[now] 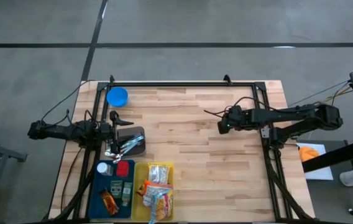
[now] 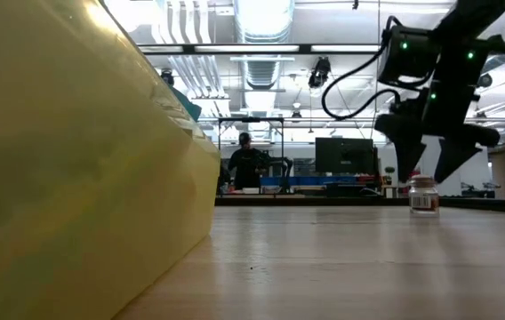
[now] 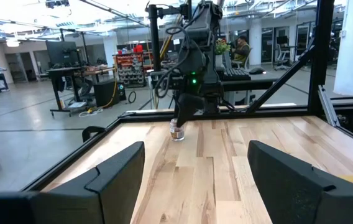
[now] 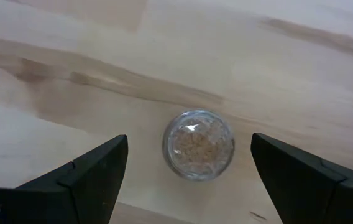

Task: Pick & Place Food Item
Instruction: Put the brown seasoning bottle into the blue bin

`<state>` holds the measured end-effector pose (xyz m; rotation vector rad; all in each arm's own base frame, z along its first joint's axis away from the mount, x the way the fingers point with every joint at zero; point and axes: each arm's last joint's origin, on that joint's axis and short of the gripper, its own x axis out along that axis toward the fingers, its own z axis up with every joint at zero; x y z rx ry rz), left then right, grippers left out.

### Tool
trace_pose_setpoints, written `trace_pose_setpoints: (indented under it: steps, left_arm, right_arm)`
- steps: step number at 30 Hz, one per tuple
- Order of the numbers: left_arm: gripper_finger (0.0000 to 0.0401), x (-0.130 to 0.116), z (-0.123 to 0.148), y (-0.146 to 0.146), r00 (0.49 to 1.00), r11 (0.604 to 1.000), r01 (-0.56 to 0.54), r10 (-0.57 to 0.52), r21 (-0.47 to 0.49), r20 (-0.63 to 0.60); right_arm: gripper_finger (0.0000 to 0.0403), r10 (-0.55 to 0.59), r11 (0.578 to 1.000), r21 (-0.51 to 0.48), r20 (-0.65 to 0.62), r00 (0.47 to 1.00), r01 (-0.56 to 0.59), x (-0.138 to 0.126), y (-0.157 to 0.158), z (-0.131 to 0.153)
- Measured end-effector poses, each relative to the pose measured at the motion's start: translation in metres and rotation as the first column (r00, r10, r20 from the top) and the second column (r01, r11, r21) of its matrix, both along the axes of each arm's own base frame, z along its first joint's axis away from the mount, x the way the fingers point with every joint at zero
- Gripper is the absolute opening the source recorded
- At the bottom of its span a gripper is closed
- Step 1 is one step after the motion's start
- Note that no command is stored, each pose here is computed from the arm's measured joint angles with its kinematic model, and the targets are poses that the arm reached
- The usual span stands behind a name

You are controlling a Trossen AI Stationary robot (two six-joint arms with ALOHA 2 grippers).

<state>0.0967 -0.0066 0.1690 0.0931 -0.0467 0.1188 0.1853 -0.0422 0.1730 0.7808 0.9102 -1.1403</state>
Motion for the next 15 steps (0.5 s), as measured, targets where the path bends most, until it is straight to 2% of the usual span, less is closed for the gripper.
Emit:
trace_pose_setpoints:
  steps: [10,15]
  left_arm:
    - [0.0287,0.000,0.000,0.000,1.000,1.000,0.000,0.000,-0.003,0.000]
    - [0.0287,0.000,0.000,0.000,1.000,1.000,0.001,-0.001,-0.002,-0.001]
  right_arm:
    - [0.0335,0.000,1.000,0.007,-0.052,0.999,0.000,0.001,0.000,-0.024]
    - [0.0301,0.005,1.000,-0.007,-0.070,0.998,-0.005,0.003,-0.001,-0.033]
